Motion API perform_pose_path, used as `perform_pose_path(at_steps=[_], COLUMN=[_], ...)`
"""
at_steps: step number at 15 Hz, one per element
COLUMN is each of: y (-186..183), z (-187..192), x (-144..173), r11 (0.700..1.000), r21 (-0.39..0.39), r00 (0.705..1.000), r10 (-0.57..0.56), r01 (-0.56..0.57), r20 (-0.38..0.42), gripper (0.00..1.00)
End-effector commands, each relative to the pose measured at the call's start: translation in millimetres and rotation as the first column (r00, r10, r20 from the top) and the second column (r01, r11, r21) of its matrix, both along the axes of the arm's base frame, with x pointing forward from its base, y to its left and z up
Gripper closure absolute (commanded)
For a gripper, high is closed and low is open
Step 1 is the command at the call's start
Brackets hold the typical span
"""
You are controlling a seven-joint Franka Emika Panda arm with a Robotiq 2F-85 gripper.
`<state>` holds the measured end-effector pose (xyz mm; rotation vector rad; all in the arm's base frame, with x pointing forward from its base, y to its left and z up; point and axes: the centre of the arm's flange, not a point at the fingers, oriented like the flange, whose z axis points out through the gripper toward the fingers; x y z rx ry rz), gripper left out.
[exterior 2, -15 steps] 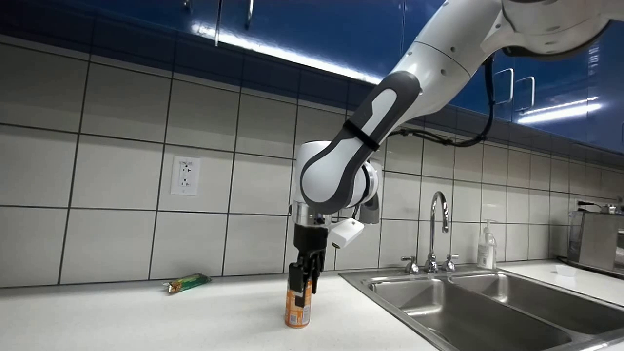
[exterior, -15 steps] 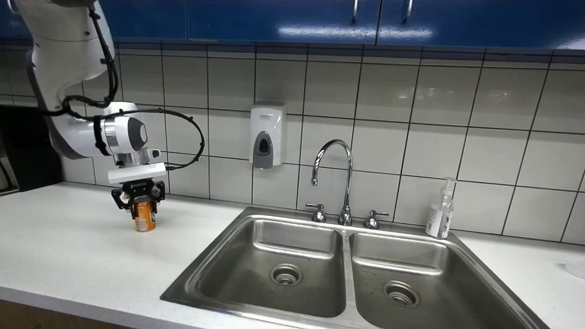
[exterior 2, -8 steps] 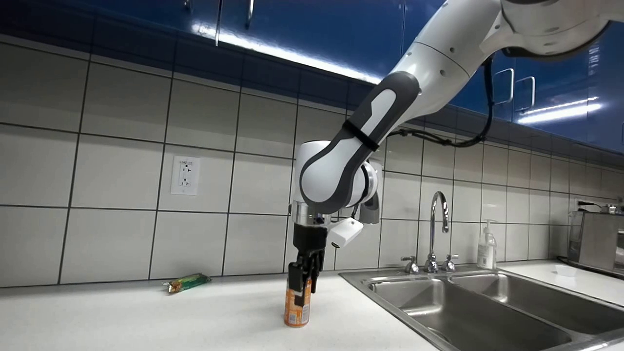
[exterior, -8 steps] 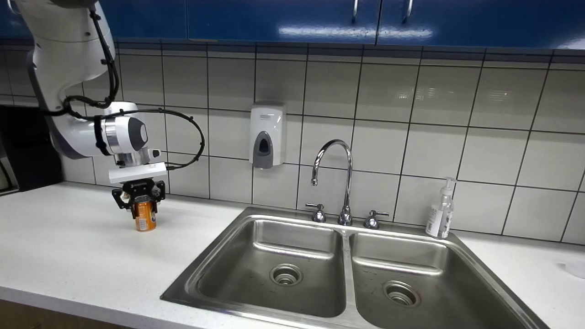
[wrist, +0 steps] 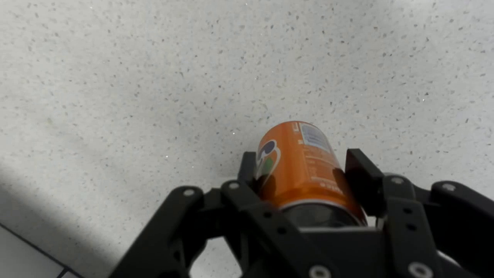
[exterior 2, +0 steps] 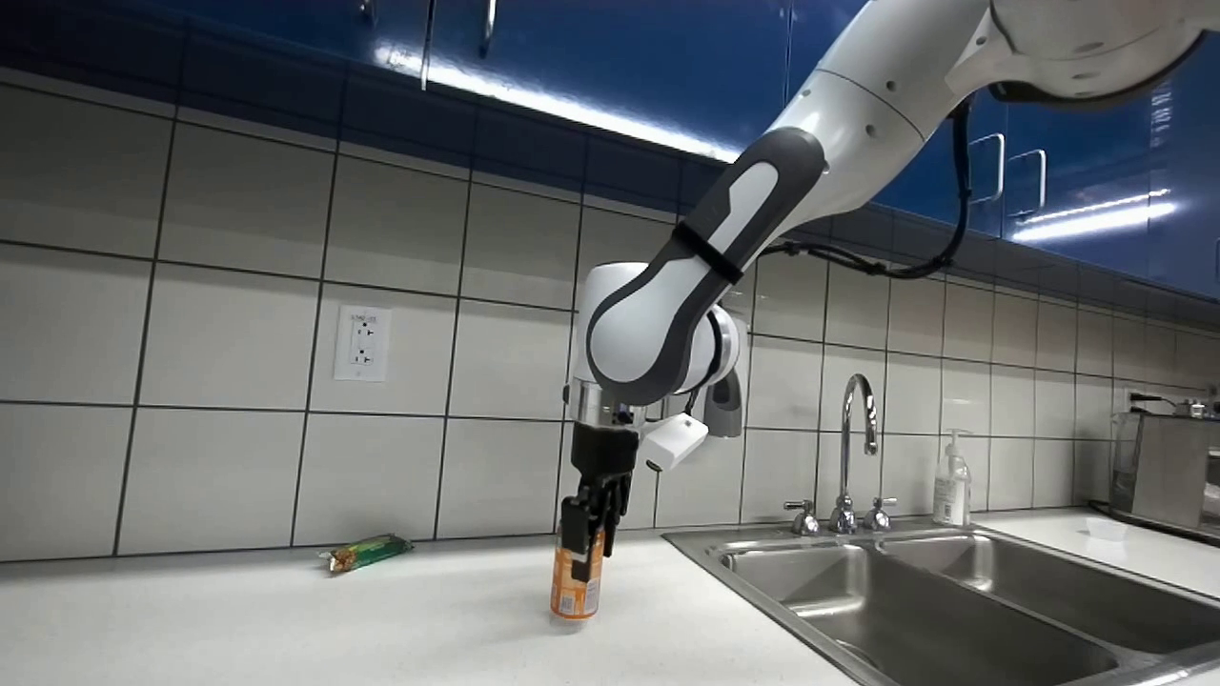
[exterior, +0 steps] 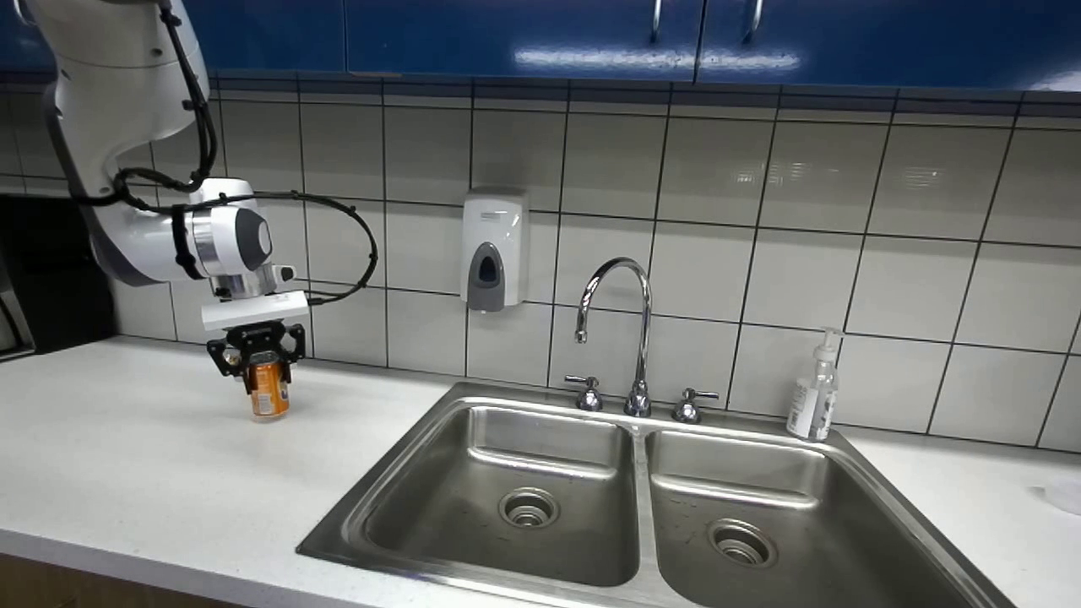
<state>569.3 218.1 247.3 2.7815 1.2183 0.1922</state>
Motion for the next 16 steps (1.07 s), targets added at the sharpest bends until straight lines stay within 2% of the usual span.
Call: perform_pose_path(at_steps=[1, 10, 16], y=[-7.8, -46.5, -101.4], z=[31.5, 64.4, 71.2], x=[-11.7, -28.2, -14.9], r11=[1.0, 0.995, 0.974], r21=[0.02, 0.052, 0.071], r00=[0.999, 0.994, 0.974], r10=[0.017, -0.085, -0.219], r01=[-0.018, 0.081, 0.214], r20=[0.047, 0.068, 0.063], gripper=[0.64, 0.64, 0.64])
